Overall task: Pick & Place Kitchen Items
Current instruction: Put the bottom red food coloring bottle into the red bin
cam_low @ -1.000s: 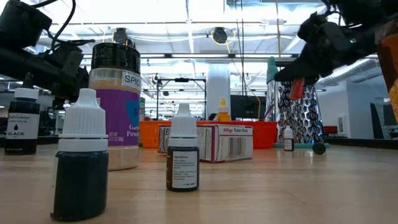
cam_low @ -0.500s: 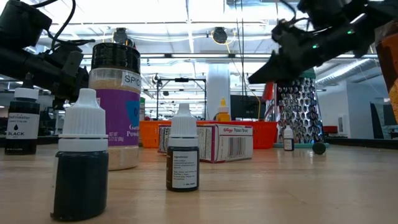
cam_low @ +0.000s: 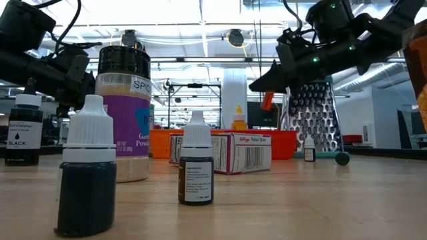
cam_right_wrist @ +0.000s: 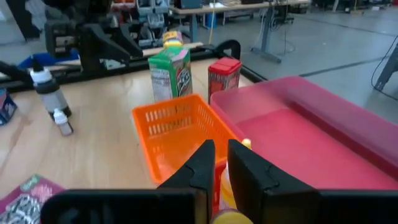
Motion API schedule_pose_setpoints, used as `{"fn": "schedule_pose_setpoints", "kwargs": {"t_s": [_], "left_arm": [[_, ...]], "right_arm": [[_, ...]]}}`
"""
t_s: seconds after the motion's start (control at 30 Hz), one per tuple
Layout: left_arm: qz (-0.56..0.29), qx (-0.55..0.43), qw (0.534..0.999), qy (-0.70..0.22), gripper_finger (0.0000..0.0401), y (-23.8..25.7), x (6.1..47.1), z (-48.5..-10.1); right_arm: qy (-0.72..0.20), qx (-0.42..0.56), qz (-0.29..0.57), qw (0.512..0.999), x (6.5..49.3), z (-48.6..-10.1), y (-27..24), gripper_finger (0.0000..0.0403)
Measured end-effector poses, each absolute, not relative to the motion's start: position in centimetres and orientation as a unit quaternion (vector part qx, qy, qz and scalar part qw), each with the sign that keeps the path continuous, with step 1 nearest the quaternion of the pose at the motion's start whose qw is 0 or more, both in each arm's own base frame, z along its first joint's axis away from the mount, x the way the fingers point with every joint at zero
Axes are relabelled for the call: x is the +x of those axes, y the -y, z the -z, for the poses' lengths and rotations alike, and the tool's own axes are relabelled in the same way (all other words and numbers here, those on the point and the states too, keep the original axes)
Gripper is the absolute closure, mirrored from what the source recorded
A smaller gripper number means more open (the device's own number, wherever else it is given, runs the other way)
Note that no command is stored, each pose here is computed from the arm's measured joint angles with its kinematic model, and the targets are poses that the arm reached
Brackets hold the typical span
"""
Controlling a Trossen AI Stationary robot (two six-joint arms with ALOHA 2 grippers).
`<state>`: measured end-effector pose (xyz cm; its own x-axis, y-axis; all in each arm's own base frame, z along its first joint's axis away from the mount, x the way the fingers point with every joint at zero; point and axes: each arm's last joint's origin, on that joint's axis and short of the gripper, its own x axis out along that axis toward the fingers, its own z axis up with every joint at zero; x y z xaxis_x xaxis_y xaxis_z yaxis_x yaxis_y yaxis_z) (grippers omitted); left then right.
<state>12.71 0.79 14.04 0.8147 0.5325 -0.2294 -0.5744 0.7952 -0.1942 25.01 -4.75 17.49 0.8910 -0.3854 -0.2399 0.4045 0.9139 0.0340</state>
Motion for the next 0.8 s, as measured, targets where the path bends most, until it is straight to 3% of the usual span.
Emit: {"fn": "schedule_pose_setpoints", "kwargs": {"t_s": [0.53,0.8], "left_arm": [[-0.297,-0.126,0.943,-0.082,0.0260,-0.8,12.7,-14.0],[-0.298,-0.126,0.943,-0.081,0.0260,-0.8,12.7,-14.0]], "right_arm": [[-0.115,0.072,0.231,0.964,25.2,-17.1,3.6,0.0374],[-0.092,0.059,0.215,0.971,26.4,-18.8,2.2,0.0375]]}}
